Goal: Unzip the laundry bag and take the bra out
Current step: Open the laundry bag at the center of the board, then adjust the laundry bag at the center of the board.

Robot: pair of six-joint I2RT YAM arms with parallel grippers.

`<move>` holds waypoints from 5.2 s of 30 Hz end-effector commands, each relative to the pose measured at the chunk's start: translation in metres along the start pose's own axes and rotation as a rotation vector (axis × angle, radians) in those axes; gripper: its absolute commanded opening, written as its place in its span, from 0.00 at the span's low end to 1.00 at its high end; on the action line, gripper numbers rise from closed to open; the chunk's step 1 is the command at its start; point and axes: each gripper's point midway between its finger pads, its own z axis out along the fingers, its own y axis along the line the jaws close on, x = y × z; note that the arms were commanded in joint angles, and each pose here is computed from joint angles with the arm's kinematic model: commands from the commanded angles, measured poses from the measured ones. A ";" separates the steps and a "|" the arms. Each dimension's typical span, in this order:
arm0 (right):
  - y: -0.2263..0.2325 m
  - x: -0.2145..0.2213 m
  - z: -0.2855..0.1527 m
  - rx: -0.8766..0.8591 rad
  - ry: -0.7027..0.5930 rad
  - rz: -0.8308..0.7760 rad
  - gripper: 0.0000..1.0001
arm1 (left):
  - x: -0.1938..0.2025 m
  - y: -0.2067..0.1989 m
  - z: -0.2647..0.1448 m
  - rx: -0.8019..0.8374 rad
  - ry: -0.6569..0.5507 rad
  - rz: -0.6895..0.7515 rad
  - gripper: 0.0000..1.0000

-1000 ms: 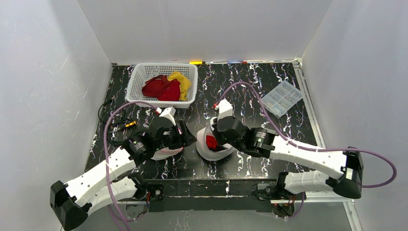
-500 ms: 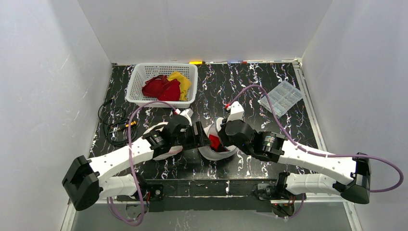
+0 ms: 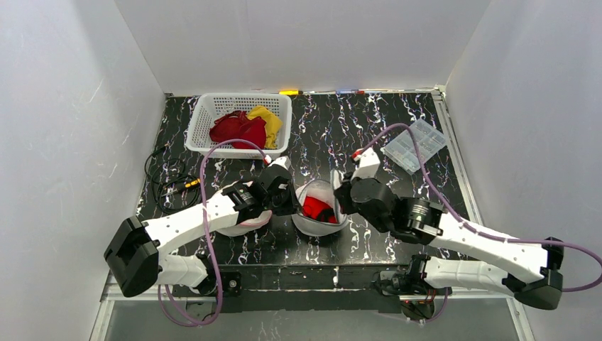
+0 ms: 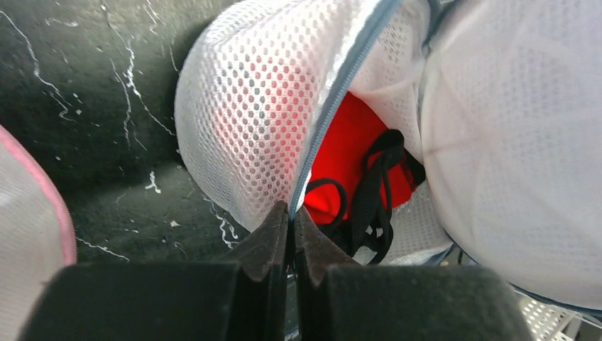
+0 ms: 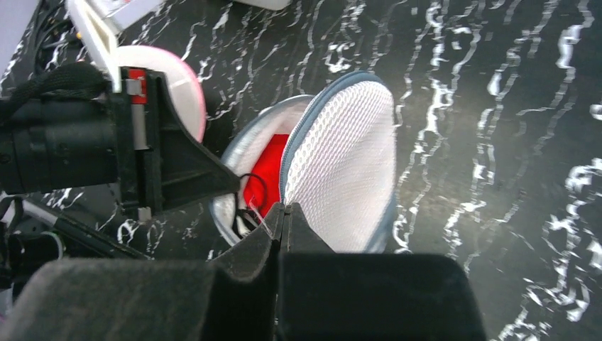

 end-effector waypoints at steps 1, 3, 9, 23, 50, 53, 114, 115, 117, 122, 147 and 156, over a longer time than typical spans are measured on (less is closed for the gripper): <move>-0.043 -0.016 -0.023 0.155 -0.080 -0.019 0.01 | -0.015 0.010 -0.008 -0.076 -0.058 0.056 0.00; -0.065 -0.018 -0.033 0.244 -0.099 -0.010 0.01 | -0.016 0.012 -0.010 -0.083 -0.066 0.068 0.00; -0.120 -0.019 -0.064 0.463 -0.156 0.025 0.01 | -0.014 0.020 -0.015 -0.095 -0.066 0.113 0.00; -0.093 -0.063 -0.075 0.341 -0.224 0.026 0.64 | -0.009 0.027 -0.018 -0.092 -0.062 0.141 0.00; 0.002 0.105 0.029 -0.160 0.206 -0.141 0.48 | -0.055 0.000 0.000 -0.030 -0.095 0.253 0.00; 0.009 0.114 0.024 -0.228 0.217 -0.091 0.50 | -0.069 -0.009 0.009 -0.009 -0.098 0.240 0.00; -0.053 0.112 0.070 0.151 0.235 -0.011 0.54 | 0.010 0.033 -0.008 0.045 0.044 0.105 0.00; -0.053 0.115 0.071 0.151 0.244 -0.012 0.48 | 0.010 0.033 -0.008 0.047 0.043 0.104 0.00; -0.054 0.116 0.070 0.158 0.253 -0.011 0.36 | 0.010 0.032 -0.009 0.048 0.041 0.104 0.00; -0.057 0.085 0.057 0.180 0.168 -0.009 0.01 | 0.004 0.028 -0.016 0.050 0.022 0.111 0.00; -0.096 0.080 0.031 0.282 0.092 -0.037 0.01 | -0.011 0.032 0.007 0.011 -0.023 0.162 0.00; -0.054 0.027 0.005 0.044 -0.017 -0.033 0.61 | -0.008 0.032 0.007 0.018 -0.006 0.177 0.00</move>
